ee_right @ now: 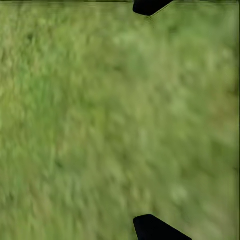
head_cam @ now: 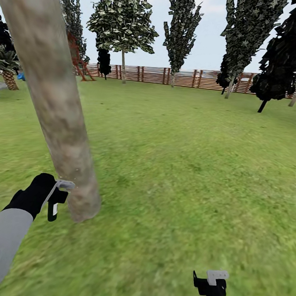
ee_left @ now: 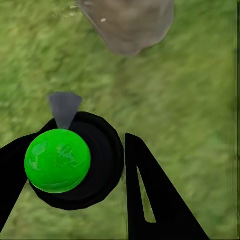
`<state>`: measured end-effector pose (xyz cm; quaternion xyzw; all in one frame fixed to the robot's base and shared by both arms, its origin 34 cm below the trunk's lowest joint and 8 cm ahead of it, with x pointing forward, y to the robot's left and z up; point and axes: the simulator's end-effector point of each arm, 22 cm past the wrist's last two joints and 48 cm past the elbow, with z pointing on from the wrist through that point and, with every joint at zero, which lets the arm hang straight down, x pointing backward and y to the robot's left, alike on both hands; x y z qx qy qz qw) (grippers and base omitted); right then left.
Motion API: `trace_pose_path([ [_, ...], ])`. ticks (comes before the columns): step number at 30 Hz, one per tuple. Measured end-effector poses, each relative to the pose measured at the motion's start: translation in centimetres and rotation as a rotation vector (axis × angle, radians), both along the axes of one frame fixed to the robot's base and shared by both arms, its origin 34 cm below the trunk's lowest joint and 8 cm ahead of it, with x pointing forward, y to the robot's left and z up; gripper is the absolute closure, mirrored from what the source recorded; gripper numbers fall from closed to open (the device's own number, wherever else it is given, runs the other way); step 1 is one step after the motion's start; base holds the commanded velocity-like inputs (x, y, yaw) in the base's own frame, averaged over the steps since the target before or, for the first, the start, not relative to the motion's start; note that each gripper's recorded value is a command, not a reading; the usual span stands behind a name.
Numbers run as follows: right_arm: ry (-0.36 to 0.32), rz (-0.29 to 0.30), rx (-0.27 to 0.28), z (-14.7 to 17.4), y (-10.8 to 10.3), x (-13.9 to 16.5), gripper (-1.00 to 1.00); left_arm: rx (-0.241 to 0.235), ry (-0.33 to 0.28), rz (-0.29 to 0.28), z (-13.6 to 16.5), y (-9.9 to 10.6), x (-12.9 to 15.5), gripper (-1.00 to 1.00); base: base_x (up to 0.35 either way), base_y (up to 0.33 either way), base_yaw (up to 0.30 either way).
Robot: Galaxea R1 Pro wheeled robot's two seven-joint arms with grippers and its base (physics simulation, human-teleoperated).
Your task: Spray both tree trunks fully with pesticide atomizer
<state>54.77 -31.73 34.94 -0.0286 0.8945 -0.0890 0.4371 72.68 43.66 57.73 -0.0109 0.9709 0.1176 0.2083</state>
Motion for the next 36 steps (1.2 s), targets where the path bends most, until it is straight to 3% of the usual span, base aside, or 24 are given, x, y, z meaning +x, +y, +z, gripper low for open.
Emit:
trace_pose_path([
  [8, 0.000, 0.000, 0.000, 0.0, 0.0, 0.0, -1.00, -0.003, 0.006, 0.002, -0.3, -0.1, -0.2, 1.00, 0.140, -0.252, 0.017],
  [23, 0.000, 0.000, 0.001, 0.0, 0.0, 0.0, -1.00, -0.013, 0.009, -0.009, -0.6, -1.2, 0.0, 1.00, 0.085, -0.260, 0.262],
  [30, 0.000, 0.000, 0.000, 0.0, 0.0, 0.0, -1.00, 0.002, 0.016, 0.000, -0.9, -0.4, -0.5, 1.00, 0.139, -0.256, 0.167],
  [36, -0.001, -0.001, -0.001, 0.0, 0.0, 0.0, -1.00, -0.019, 0.013, -0.020, -1.2, -2.3, -0.1, 1.00, 0.193, -0.222, 0.003],
])
